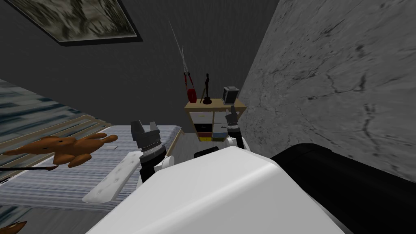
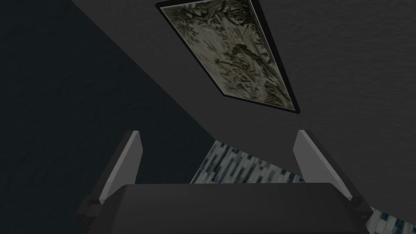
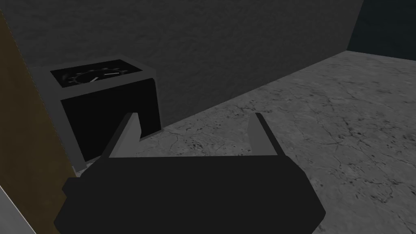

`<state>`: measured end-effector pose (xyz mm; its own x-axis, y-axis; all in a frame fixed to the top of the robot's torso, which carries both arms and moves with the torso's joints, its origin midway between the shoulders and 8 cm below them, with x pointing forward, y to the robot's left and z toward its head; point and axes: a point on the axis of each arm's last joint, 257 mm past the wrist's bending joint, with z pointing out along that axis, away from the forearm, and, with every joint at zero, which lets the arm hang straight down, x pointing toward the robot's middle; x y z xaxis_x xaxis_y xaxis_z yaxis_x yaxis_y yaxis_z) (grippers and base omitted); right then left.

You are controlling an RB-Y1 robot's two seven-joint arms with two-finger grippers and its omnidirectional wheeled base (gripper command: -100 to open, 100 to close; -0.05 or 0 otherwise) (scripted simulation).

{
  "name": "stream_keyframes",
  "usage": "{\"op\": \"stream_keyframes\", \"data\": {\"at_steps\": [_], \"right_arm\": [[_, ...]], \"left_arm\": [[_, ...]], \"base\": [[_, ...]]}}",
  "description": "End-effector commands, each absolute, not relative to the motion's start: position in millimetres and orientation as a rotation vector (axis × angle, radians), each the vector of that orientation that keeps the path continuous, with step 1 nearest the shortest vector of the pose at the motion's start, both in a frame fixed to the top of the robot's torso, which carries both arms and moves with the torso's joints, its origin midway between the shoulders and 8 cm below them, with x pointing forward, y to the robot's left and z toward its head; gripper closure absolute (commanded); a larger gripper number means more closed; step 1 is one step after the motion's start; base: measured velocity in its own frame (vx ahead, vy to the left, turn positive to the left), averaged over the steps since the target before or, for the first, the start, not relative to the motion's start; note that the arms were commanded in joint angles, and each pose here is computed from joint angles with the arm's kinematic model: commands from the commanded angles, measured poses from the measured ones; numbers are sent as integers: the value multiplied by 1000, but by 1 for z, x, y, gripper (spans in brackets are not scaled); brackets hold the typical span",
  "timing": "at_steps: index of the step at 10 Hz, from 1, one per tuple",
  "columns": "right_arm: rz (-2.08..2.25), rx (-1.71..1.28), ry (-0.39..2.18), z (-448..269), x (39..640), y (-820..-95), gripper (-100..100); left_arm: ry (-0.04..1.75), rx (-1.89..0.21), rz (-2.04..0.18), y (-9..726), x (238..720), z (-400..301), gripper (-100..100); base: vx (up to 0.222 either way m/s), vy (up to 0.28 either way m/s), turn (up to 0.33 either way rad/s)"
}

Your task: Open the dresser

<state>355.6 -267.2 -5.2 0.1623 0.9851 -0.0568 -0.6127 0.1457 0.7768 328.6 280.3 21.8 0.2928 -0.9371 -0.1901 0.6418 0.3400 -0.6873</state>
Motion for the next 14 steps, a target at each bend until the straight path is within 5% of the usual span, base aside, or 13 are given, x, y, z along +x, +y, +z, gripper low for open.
{"op": "stream_keyframes", "data": {"at_steps": [1, 9, 10, 14], "right_arm": [[1282, 696, 666, -5, 356, -267, 0], [1282, 696, 666, -5, 356, -267, 0], [1265, 656, 713, -7, 356, -264, -100], [1166, 525, 849, -11, 355, -259, -100]], "left_arm": [[640, -545, -1123, 280, 329, 22, 0], [639, -545, -1123, 280, 329, 22, 0], [639, -545, -1123, 280, 329, 22, 0], [640, -546, -1123, 280, 329, 22, 0]], "base": [[0, 0, 0], [0, 0, 0], [14, 8, -12], [29, 40, -34]]}}
